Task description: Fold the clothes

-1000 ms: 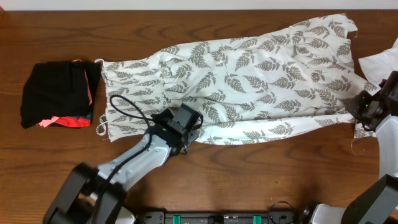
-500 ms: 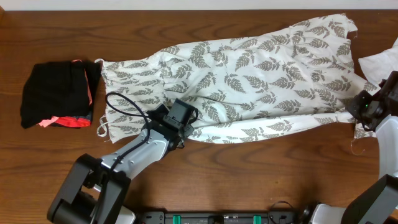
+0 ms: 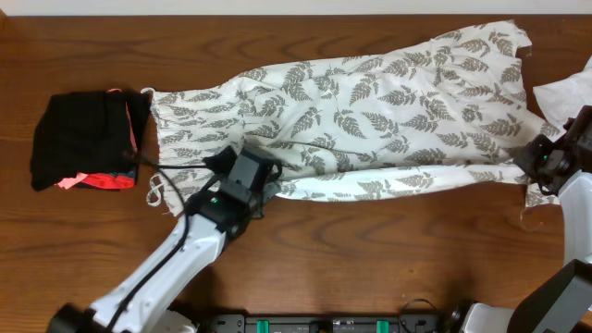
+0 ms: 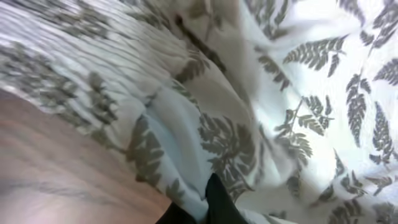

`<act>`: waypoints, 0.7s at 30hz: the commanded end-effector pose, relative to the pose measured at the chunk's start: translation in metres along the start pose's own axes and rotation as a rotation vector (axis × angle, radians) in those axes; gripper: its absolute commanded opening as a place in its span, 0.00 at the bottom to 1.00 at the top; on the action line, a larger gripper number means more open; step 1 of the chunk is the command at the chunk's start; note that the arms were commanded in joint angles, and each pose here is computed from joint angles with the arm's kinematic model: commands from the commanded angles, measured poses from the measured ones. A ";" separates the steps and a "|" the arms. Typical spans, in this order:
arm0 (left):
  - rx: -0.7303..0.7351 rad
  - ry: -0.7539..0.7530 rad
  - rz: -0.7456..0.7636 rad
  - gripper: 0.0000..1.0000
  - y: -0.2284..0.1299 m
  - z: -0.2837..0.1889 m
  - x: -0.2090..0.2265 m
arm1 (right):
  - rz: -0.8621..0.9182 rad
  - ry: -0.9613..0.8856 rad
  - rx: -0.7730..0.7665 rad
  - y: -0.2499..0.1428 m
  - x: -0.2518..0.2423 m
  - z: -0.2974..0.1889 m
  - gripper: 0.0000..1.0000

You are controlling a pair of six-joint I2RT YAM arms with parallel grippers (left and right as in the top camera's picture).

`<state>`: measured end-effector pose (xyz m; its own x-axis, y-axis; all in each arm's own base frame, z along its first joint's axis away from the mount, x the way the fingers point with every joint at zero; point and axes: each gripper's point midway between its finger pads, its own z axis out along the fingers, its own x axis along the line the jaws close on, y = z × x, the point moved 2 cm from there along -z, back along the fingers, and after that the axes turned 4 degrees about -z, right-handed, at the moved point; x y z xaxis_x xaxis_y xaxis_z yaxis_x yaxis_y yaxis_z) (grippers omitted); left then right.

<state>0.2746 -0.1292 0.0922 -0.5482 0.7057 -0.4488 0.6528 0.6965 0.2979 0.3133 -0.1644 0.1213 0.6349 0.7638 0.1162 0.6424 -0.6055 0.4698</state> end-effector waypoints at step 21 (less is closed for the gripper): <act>-0.239 0.065 -0.017 0.06 0.037 -0.053 0.030 | -0.020 0.006 -0.085 0.015 0.005 -0.032 0.01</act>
<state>0.2505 -0.0926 0.1309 -0.5652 0.7041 -0.4299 0.5727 0.7100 0.4098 0.3099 -0.1531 0.1357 0.6112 0.7780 0.1454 0.6444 -0.5958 0.4794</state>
